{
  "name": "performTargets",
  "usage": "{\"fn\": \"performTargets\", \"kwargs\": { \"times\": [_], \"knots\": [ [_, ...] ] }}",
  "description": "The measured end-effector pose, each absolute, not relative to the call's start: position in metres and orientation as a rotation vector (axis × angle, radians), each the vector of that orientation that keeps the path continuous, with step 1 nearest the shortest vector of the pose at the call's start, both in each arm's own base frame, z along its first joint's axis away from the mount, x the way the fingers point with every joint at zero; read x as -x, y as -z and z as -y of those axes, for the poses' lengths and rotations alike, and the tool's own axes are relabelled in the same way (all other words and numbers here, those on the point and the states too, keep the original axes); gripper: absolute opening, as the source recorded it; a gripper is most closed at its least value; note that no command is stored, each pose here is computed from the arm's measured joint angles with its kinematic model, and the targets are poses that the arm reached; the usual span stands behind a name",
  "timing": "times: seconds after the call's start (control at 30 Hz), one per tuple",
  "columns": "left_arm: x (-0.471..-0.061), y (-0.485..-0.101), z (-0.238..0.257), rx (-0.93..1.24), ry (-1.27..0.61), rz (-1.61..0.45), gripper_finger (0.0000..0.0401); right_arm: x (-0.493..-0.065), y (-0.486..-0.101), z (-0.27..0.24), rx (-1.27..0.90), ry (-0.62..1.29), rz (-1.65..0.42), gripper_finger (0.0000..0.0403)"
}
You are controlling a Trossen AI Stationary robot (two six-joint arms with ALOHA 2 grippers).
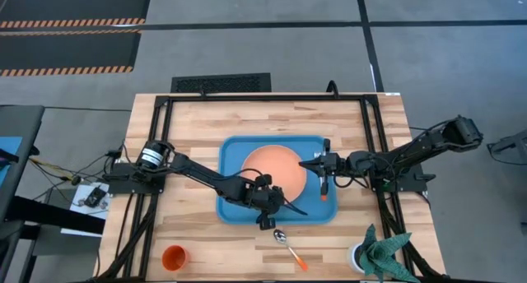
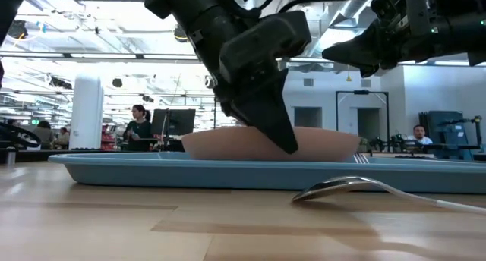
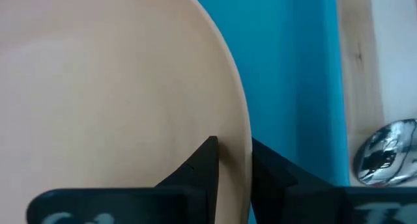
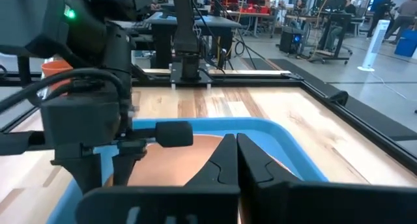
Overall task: Pick and place plate/cup/fork/spoon on tray
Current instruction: Put the light orange plate on the blue serving tray to the left of the orange fork, then put the orange spoon on the blue serving tray to the right of the light orange plate
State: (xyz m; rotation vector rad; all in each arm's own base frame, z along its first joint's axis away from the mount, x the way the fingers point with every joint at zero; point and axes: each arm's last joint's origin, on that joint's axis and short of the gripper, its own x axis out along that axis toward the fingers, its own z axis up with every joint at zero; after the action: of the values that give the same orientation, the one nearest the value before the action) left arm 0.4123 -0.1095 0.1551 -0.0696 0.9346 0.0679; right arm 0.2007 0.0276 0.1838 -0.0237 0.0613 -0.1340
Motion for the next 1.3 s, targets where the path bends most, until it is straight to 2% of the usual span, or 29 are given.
{"fn": "performTargets", "kwargs": {
  "times": [0.37,0.7,0.83,0.97,1.2,1.3],
  "knots": [
    [-0.413,-0.155,0.108,0.076,-0.077,-0.934,0.0059,-0.201,-0.184,-0.028,0.024,0.134,-0.062,0.0003],
    [-0.413,-0.156,0.108,0.061,-0.068,-0.931,0.0137,-0.201,-0.184,-0.028,0.024,0.134,-0.062,0.0003],
    [-0.408,-0.179,0.107,0.047,-0.05,-0.882,0.0145,-0.201,-0.184,-0.028,0.024,0.134,-0.063,0.0003],
    [-0.398,-0.201,0.118,0.022,0.002,-0.794,0.0124,-0.201,-0.184,-0.028,0.024,0.134,-0.063,0.0003],
    [-0.357,-0.201,0.123,0.061,0.039,-0.637,0.0033,-0.203,-0.187,-0.028,0.022,0.161,-0.071,0.0003],
    [-0.335,-0.197,0.119,0.124,0.045,-0.531,0.0006,-0.21,-0.191,-0.029,0.014,0.166,-0.141,0.0003]
  ]
}}
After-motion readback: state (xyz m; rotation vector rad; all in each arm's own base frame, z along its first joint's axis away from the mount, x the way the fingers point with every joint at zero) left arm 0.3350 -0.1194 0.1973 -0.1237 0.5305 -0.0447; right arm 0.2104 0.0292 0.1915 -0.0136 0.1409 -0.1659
